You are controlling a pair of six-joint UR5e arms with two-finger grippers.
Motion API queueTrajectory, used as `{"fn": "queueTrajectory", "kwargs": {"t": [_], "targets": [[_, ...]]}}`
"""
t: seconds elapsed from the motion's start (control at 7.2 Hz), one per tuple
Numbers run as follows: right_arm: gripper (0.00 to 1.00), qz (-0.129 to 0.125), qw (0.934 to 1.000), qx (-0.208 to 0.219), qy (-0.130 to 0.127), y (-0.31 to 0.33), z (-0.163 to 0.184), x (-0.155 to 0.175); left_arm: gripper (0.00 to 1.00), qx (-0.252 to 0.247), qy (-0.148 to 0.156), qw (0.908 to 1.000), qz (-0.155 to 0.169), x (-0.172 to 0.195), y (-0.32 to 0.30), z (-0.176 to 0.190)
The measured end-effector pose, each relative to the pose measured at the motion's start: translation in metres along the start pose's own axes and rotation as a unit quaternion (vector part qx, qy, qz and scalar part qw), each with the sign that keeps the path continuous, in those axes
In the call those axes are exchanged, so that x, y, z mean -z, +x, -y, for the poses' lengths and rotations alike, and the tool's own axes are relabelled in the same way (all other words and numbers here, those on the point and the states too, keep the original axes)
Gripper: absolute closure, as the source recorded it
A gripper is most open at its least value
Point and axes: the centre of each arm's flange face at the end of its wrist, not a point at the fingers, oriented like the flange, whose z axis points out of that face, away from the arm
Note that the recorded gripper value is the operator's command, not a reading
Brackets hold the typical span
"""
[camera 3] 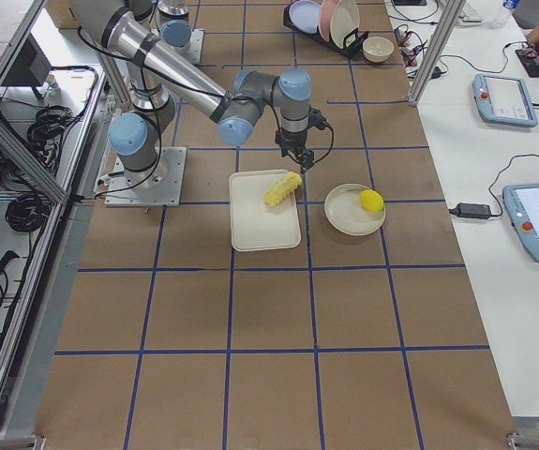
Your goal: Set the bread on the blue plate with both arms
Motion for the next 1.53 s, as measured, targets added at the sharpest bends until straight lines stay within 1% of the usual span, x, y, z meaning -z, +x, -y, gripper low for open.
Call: {"fn": "queueTrajectory", "kwargs": {"t": [0.14, 0.28, 0.42, 0.69, 0.83, 0.97, 1.11, 1.25, 1.39, 1.53], "targets": [[0.00, -0.015, 0.9992, 0.036, 0.006, 0.006, 0.001, -0.009, 0.00, -0.011, -0.001, 0.9999, -0.011, -0.024, -0.046, 0.012], [0.00, -0.017, 0.9987, 0.047, 0.006, 0.013, -0.003, -0.020, 0.00, -0.016, 0.001, 0.9994, -0.032, -0.053, -0.091, 0.022], [0.00, -0.005, 0.9993, 0.036, 0.001, 0.025, -0.017, -0.038, 0.00, -0.015, 0.002, 0.9984, -0.054, -0.082, -0.125, 0.029], [0.00, 0.024, 0.9997, 0.007, -0.003, 0.030, -0.039, -0.065, 0.01, -0.010, -0.013, 0.9963, -0.084, -0.131, -0.153, 0.039], [0.00, 0.031, 0.9994, -0.009, -0.006, 0.021, -0.044, -0.069, 0.05, -0.009, -0.021, 0.9954, -0.093, -0.148, -0.157, 0.042], [0.01, 0.034, 0.9991, -0.027, -0.007, 0.011, -0.049, -0.067, 0.10, -0.007, -0.028, 0.9945, -0.100, -0.162, -0.160, 0.044], [0.11, 0.033, 0.9984, -0.045, -0.007, 0.001, -0.053, -0.063, 0.19, -0.006, -0.033, 0.9938, -0.106, -0.172, -0.161, 0.045], [0.30, 0.036, 0.9977, -0.057, -0.006, -0.006, -0.055, -0.063, 0.33, -0.006, -0.037, 0.9932, -0.110, -0.179, -0.162, 0.046], [0.59, 0.040, 0.9970, -0.066, -0.006, -0.010, -0.056, -0.066, 0.54, -0.005, -0.038, 0.9929, -0.113, -0.183, -0.162, 0.048], [0.83, 0.042, 0.9963, -0.075, -0.006, -0.012, -0.057, -0.068, 0.71, -0.004, -0.035, 0.9926, -0.116, -0.185, -0.162, 0.049]]}}
